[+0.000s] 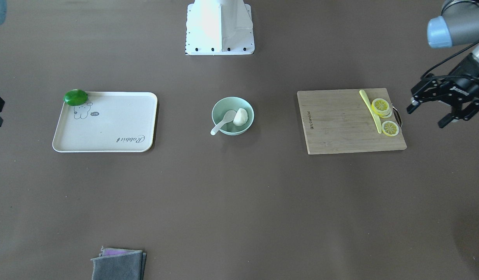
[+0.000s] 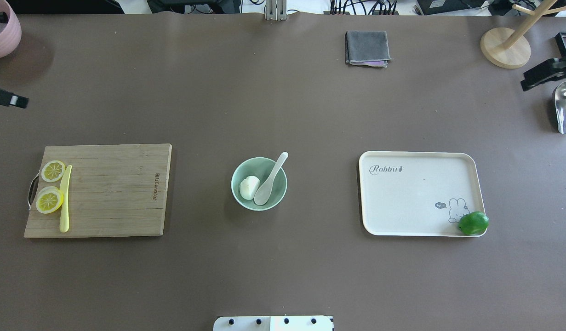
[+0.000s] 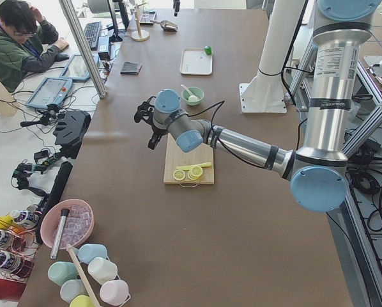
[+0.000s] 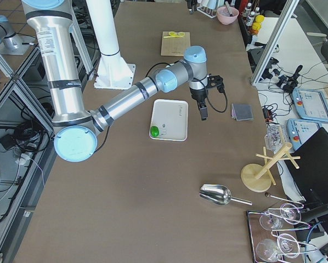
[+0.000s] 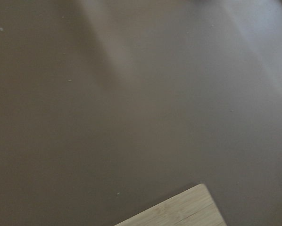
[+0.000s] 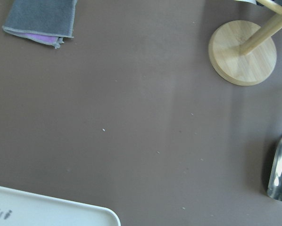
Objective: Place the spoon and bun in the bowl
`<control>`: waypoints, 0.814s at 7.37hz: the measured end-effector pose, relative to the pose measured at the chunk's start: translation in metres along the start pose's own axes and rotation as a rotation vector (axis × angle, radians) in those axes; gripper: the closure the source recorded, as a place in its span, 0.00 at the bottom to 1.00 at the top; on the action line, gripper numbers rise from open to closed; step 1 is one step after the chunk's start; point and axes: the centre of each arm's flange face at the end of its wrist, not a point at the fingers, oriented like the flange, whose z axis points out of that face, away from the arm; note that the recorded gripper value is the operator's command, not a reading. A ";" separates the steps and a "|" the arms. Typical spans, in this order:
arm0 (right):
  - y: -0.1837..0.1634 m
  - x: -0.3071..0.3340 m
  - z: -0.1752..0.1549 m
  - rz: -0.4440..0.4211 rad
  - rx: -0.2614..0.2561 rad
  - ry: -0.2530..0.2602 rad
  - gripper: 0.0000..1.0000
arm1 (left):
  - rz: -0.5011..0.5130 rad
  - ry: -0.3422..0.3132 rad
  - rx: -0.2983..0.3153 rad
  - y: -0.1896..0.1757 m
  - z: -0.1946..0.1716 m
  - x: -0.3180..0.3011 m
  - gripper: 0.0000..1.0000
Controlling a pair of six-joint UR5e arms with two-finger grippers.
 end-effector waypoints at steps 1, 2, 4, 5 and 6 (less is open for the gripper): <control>0.020 0.056 -0.004 -0.040 -0.021 -0.004 0.00 | 0.039 -0.063 -0.033 0.015 -0.039 -0.056 0.02; 0.043 0.102 -0.003 -0.064 -0.044 -0.002 0.00 | 0.067 -0.128 -0.071 0.031 -0.079 -0.104 0.02; 0.087 0.165 0.020 -0.072 -0.115 0.004 0.00 | 0.057 -0.298 -0.219 0.087 -0.112 -0.177 0.02; 0.105 0.185 0.037 -0.051 -0.157 0.002 0.00 | 0.032 -0.359 -0.291 0.118 -0.109 -0.202 0.02; 0.116 0.197 0.050 -0.027 -0.186 -0.007 0.00 | 0.020 -0.381 -0.321 0.137 -0.106 -0.214 0.02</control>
